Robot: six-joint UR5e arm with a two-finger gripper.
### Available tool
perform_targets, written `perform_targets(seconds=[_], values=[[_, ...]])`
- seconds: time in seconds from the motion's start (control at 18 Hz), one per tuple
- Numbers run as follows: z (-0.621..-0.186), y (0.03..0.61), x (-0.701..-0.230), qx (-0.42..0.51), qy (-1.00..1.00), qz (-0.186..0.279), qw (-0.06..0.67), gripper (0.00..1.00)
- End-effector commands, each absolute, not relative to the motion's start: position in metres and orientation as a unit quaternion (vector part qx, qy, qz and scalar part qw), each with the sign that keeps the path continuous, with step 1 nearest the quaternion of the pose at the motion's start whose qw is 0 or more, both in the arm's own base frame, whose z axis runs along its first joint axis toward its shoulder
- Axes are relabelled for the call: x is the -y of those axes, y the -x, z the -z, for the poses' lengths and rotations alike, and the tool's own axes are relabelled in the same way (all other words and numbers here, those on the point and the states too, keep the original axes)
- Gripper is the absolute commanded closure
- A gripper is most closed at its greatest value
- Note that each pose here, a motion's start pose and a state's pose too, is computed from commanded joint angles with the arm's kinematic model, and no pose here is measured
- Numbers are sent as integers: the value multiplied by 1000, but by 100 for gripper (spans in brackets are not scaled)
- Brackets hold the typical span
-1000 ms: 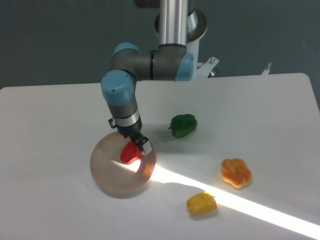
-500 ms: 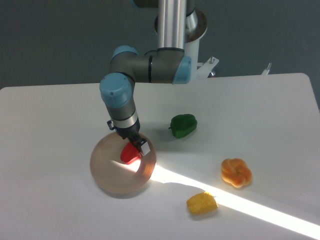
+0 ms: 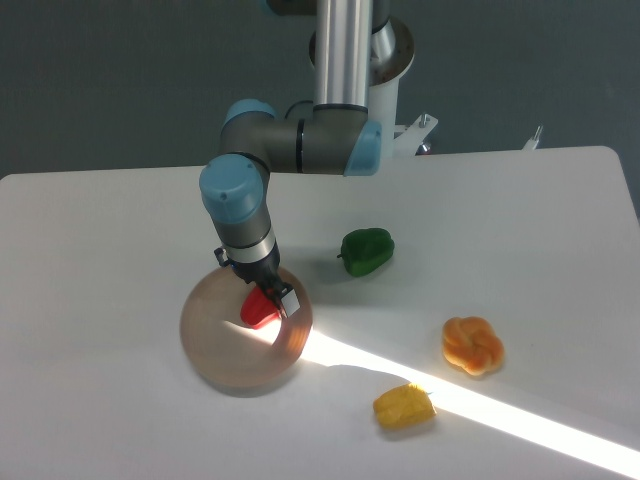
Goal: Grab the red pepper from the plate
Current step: 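Close the gripper fingers around the red pepper on the plate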
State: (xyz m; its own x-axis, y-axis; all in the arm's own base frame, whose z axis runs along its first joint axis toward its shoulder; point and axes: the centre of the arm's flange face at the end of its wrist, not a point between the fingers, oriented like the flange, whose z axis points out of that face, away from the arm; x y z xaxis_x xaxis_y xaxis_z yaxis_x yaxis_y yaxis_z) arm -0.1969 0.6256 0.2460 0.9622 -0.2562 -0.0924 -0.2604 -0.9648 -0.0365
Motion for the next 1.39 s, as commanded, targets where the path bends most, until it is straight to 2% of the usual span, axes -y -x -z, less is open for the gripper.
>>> perform_targets(seconds=[0.06, 0.67, 1.0, 1.22, 1.39], values=[[-246, 197, -626, -132, 990, -44, 24, 22], [-252, 198, -625, -133, 990, -46, 28, 45], [-263, 201, -627, -145, 987, -51, 34, 48], [-296, 209, -631, -171, 982, -67, 49, 50], [-318, 233, -628, -174, 982, -60, 37, 50]])
